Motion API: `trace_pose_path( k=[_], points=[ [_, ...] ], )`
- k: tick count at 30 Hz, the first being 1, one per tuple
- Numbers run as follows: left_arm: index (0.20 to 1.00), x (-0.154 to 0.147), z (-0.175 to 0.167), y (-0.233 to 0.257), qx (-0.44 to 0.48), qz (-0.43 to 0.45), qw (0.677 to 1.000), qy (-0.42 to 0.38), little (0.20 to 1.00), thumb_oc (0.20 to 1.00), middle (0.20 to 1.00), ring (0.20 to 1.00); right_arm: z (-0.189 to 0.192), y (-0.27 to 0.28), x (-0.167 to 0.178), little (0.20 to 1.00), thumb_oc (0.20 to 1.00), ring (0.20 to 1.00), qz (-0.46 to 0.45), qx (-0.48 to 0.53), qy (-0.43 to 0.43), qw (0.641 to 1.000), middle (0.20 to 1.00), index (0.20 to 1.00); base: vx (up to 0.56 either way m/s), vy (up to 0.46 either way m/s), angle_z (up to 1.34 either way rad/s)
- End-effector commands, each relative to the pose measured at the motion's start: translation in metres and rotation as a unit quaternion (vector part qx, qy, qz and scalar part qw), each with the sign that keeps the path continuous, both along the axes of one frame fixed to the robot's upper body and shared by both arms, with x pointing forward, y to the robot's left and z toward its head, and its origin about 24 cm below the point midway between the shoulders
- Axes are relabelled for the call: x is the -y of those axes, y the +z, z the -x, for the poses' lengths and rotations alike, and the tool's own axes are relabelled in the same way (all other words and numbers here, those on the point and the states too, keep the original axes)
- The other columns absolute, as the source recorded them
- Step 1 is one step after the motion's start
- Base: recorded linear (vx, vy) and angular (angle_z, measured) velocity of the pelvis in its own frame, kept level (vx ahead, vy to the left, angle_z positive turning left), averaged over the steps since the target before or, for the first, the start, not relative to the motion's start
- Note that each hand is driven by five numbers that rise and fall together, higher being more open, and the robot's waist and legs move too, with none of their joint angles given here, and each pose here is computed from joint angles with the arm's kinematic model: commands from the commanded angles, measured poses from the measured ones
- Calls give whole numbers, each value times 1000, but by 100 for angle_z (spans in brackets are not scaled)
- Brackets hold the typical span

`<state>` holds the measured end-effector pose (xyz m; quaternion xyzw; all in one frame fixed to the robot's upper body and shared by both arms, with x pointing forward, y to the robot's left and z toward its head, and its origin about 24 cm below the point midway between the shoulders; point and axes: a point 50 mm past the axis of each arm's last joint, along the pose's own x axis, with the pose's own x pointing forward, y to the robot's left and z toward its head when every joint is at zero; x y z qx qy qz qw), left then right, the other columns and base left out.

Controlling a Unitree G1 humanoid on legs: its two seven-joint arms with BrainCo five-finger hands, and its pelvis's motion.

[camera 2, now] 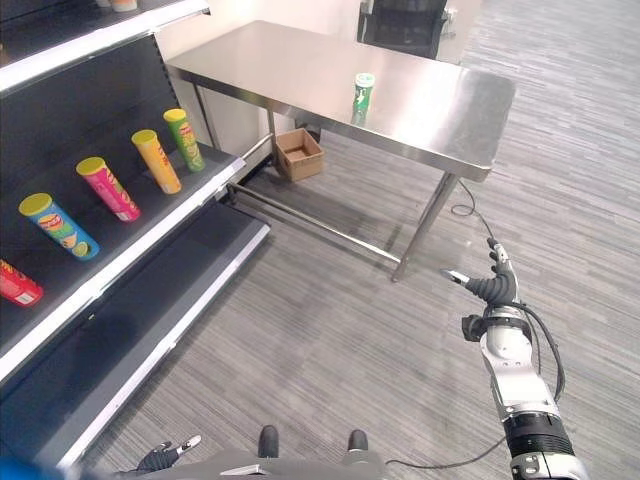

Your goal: Put the goods on the table back onto the shelves and tidy them up.

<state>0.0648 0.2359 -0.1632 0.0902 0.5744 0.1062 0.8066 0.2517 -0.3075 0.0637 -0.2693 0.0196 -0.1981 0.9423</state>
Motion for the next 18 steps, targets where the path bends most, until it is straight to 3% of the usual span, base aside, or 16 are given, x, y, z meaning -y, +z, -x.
trace_pose_path(
  k=[1,12,18],
  points=[
    [1000,-19,-15,9,30,-27,999,-22,1000,1000,1000,1000,-13,59,-1,1000,1000,1000,42,119,29,992,1000,1000,266,60,0],
    [1000,-17,-42,17,77,-23,996,-37,1000,1000,1000,1000,0,102,8,1000,1000,1000,61,219,4,974,1000,1000,283,-95,26],
    [1000,-24,-28,16,70,-23,997,3,1000,1000,1000,1000,6,137,13,1000,1000,1000,104,265,14,959,1000,1000,450,-297,50]
  ],
)
